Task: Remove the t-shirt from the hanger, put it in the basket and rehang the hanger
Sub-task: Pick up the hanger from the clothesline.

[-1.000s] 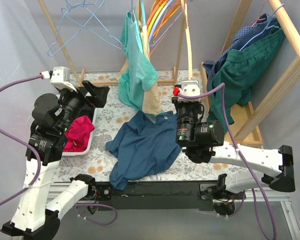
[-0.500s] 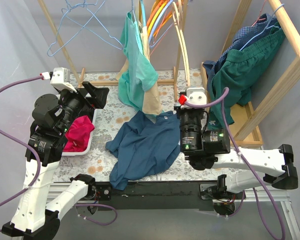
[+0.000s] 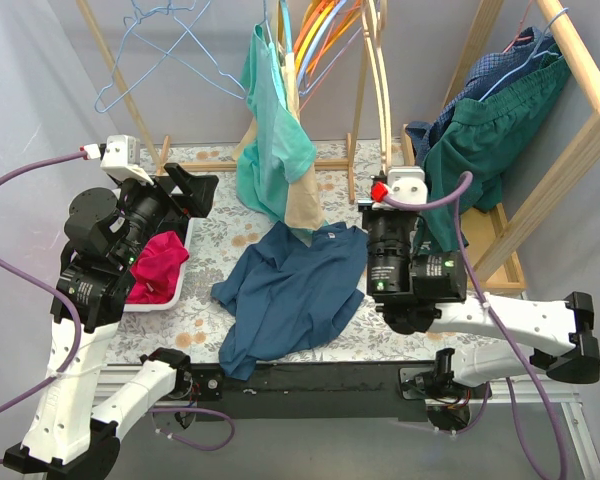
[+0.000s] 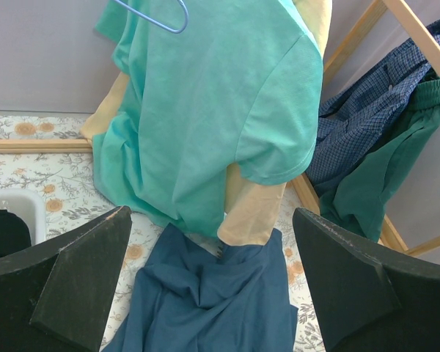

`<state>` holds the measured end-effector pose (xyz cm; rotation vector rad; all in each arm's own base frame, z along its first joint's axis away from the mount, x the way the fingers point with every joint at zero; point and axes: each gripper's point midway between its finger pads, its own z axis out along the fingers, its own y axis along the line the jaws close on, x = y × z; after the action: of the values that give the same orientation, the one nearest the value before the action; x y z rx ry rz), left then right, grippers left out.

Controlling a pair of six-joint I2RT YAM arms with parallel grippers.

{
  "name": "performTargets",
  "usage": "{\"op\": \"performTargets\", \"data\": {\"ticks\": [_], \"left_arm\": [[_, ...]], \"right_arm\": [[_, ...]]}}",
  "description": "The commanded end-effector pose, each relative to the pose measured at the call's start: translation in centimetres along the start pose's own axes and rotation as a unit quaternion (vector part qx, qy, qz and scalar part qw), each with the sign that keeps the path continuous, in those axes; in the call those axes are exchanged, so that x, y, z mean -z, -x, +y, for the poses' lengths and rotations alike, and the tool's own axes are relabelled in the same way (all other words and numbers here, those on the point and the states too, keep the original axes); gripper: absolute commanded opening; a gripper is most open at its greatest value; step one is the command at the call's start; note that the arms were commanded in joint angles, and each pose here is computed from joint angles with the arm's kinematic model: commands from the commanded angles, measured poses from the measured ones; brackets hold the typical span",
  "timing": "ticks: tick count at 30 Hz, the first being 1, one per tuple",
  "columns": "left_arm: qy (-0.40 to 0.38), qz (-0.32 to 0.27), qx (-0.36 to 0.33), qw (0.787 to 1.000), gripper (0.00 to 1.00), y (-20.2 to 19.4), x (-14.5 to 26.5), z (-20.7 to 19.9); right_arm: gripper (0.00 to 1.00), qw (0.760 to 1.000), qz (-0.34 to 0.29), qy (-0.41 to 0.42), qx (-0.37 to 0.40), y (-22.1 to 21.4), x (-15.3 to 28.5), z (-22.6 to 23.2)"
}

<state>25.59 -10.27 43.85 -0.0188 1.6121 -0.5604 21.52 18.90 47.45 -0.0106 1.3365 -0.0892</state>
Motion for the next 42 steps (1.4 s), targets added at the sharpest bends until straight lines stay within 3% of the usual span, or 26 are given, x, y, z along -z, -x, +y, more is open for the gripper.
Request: {"op": "performTargets", "data": {"ticks": [1, 16, 29, 42], "left_arm": [[0.0, -0.003, -0.005, 1.0, 0.92, 0.2, 0.3, 0.0], [-0.003, 0.006, -0.002, 1.0, 0.92, -0.5, 0.1, 0.0], [-0.005, 0.012, 0.003, 1.0, 0.92, -0.5, 0.7, -0.2], [0.0, 0.016, 0.006, 1.0, 0.92, -0.7, 1.2, 0.0]], "right_arm": [[0.01, 0.999, -0.028, -0.014, -0.033, 1.1, -1.3, -0.3], [0.01, 0.999, -0.024, -0.029, -0.014, -0.4, -8.0, 2.8], [0.01, 0.995, -0.015, -0.093, 0.02, -3.1, -13.8, 6.2], [0.01, 0.991, -0.007, -0.135, 0.002, -4.7, -15.0, 7.5]]}}
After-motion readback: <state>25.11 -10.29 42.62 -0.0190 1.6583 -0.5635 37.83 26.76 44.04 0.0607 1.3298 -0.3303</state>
